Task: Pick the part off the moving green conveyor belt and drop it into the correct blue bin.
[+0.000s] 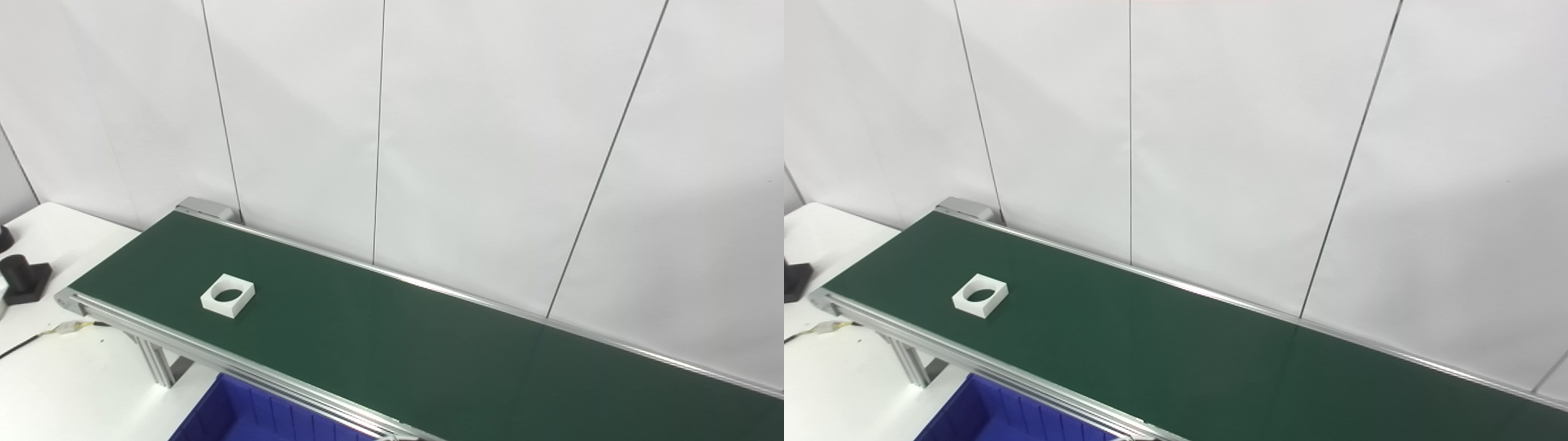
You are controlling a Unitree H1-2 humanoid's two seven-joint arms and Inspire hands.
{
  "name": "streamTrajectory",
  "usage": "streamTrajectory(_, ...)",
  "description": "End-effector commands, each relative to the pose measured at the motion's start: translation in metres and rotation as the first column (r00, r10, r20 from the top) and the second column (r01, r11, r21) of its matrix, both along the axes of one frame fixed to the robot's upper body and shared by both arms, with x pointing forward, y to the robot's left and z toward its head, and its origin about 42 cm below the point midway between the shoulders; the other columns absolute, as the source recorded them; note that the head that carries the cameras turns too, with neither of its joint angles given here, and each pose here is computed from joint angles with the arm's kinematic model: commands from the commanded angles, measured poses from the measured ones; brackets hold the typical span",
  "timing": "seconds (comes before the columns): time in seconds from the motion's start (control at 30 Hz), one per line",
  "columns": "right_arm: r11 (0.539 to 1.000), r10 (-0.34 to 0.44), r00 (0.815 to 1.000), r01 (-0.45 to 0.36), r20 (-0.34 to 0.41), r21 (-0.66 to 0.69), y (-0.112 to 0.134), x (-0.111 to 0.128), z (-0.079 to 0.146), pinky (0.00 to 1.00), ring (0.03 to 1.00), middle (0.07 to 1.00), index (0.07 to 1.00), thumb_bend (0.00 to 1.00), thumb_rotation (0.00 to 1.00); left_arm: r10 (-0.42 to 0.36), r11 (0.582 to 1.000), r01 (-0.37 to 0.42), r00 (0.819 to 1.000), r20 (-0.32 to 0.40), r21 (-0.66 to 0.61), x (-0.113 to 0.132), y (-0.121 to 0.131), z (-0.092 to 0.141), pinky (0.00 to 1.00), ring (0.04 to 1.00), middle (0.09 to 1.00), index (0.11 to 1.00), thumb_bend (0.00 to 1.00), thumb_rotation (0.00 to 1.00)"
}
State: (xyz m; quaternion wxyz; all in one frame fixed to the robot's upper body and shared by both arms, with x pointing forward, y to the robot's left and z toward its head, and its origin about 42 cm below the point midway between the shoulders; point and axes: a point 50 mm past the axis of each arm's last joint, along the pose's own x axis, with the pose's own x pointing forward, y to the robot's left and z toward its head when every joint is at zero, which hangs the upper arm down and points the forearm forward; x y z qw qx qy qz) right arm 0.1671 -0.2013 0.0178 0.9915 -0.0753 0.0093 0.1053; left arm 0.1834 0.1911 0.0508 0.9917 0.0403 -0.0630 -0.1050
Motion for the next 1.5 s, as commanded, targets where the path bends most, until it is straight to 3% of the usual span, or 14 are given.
streamTrajectory(0.0,1.000,-0.002,0.996,-0.001,0.084,0.028,0.003,0.006,0.010,0.62,0.726,0.792,0.874,0.43,0.48,-0.014,1.000,0.014,0.996,0.087,0.006,0.007,0.001,0.014,0.60,0.657,0.705,0.712,0.83,0.39)
streamTrajectory(0.1,1.000,0.001,0.997,-0.003,0.082,0.029,0.003,0.007,0.010,0.63,0.729,0.790,0.871,0.44,0.49,-0.103,0.990,0.087,0.983,0.151,0.111,0.018,0.013,0.044,0.62,0.672,0.704,0.692,0.82,0.44)
streamTrajectory(0.17,1.000,0.003,0.996,-0.005,0.084,0.026,0.003,0.008,0.010,0.63,0.729,0.792,0.870,0.44,0.50,-0.159,0.975,0.131,0.975,0.155,0.177,0.026,0.019,0.059,0.62,0.683,0.706,0.685,0.83,0.46)
streamTrajectory(0.33,1.000,0.002,0.996,-0.004,0.084,0.029,0.003,0.010,0.010,0.63,0.727,0.791,0.870,0.45,0.50,-0.196,0.953,0.152,0.969,0.148,0.263,0.040,0.024,0.077,0.64,0.695,0.706,0.681,0.85,0.47)
streamTrajectory(0.43,0.999,0.003,0.997,-0.006,0.081,0.031,0.002,0.012,0.008,0.63,0.728,0.792,0.868,0.44,0.50,-0.211,0.932,0.149,0.964,0.159,0.331,0.058,0.025,0.087,0.69,0.722,0.719,0.693,0.81,0.49)
streamTrajectory(0.67,0.999,0.006,0.997,-0.009,0.080,0.033,0.002,0.015,0.008,0.62,0.722,0.791,0.868,0.45,0.51,-0.212,0.903,0.119,0.959,0.186,0.413,0.084,0.023,0.094,0.72,0.747,0.742,0.717,0.70,0.43)
streamTrajectory(0.83,0.999,0.004,0.997,-0.007,0.075,0.034,0.000,0.016,0.006,0.62,0.727,0.795,0.872,0.45,0.51,-0.221,0.867,0.107,0.958,0.182,0.487,0.100,0.024,0.100,0.73,0.763,0.756,0.728,0.68,0.40)
streamTrajectory(1.1,0.999,0.001,0.997,-0.003,0.076,0.034,-0.001,0.016,0.007,0.63,0.729,0.790,0.875,0.44,0.49,-0.208,0.830,0.076,0.961,0.182,0.553,0.130,0.032,0.113,0.76,0.798,0.786,0.745,0.73,0.40)
streamTrajectory(1.33,0.999,-0.002,0.997,-0.001,0.075,0.045,-0.001,0.017,0.007,0.63,0.731,0.789,0.871,0.46,0.50,-0.173,0.850,0.035,0.961,0.216,0.526,0.156,0.042,0.117,0.72,0.771,0.771,0.737,0.77,0.38)
streamTrajectory(1.47,0.999,0.000,0.997,-0.003,0.080,0.041,0.001,0.017,0.008,0.62,0.733,0.790,0.871,0.47,0.52,-0.121,0.845,-0.002,0.973,0.195,0.535,0.174,0.056,0.119,0.73,0.783,0.785,0.754,0.79,0.40)
